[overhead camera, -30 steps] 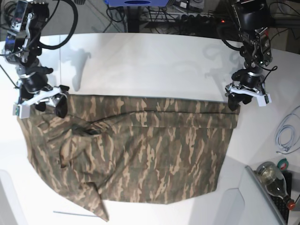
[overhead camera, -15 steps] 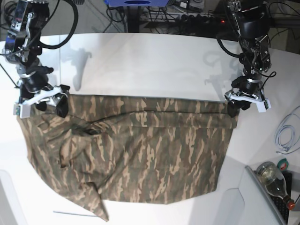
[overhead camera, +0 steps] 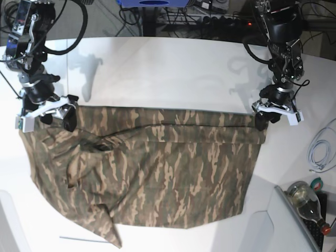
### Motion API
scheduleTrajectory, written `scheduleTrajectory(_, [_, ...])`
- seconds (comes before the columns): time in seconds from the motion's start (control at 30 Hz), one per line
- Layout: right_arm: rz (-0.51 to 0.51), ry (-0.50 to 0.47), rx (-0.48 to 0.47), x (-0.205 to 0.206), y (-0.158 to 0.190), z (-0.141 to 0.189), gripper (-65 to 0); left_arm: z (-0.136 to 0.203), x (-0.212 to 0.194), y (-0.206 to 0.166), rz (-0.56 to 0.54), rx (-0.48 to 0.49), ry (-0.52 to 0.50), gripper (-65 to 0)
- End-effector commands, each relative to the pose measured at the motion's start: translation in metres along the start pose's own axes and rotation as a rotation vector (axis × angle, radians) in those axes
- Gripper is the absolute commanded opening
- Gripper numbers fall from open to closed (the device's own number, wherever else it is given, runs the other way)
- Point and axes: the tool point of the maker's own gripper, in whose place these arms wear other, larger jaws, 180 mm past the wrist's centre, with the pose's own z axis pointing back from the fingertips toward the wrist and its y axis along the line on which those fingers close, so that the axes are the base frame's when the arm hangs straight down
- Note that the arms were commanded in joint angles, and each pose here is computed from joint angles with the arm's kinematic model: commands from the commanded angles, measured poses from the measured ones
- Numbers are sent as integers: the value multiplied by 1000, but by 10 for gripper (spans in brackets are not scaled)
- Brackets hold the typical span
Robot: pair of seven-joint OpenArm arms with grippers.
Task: Layout the t-shirt on the table in an organized manner, then fold the t-shirt properly
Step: 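Raise both grippers and move them to the folded shirt edge, then grasp the folded shirt edge with both grippers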
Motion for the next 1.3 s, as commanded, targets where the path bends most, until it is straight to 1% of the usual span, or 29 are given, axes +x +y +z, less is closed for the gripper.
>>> scheduleTrajectory(0.0, [7, -49, 17, 14, 3, 1, -212, 2, -17, 5, -15, 19, 85, -336])
scheduleTrajectory(0.13, [7, -49, 17, 14, 3, 1, -212, 1, -18, 5, -14, 22, 85, -538])
scheduleTrajectory(0.23, [7, -49, 17, 14, 3, 1, -212, 2, -17, 5, -13, 23, 85, -645])
scheduleTrajectory(0.53, [2, -49, 11, 14, 1, 2, -212, -2, -12, 2, -9, 17, 74, -650])
scheduleTrajectory(0.57, [-10, -52, -8, 13, -6, 5, -212, -2, -12, 2, -9, 17, 74, -650])
scheduleTrajectory(0.6, [-30, -59, -48, 13, -21, 11, -212, -2, -12, 2, -11, 17, 75, -650])
scheduleTrajectory(0.7, [-168, -125, -152, 15, -55, 30, -198, -1, -12, 2, -11, 17, 75, -650])
scheduleTrajectory(0.73, [-192, -122, -192, 13, -71, 37, -182, -1, -13, 3, -11, 18, 76, -650])
scheduleTrajectory(0.8, [-253, -56, -231, -2, -88, 37, -156, -1, -13, 3, -11, 18, 76, -650])
scheduleTrajectory(0.83, [-312, -18, -263, -14, -104, 36, -155, -1, -13, 3, -11, 18, 76, -650])
scheduleTrajectory(0.93, [-484, 49, -303, -40, -134, 25, -155, -1, -13, 2, -11, 16, 75, -650])
scheduleTrajectory(0.97, [-524, 59, -309, -45, -142, 22, -155, -1, -13, 2, -11, 16, 75, -650])
scheduleTrajectory(1.0, [-540, 76, -289, -48, -143, 15, -155, -1, -12, 2, -12, 16, 74, -650])
scheduleTrajectory(1.13, [-542, 113, -216, -49, -144, -8, -155, -1, -12, 1, -14, 14, 74, -650])
scheduleTrajectory(1.27, [-606, 157, -191, -53, -149, -29, -155, -1, -12, 1, -13, 14, 75, -650])
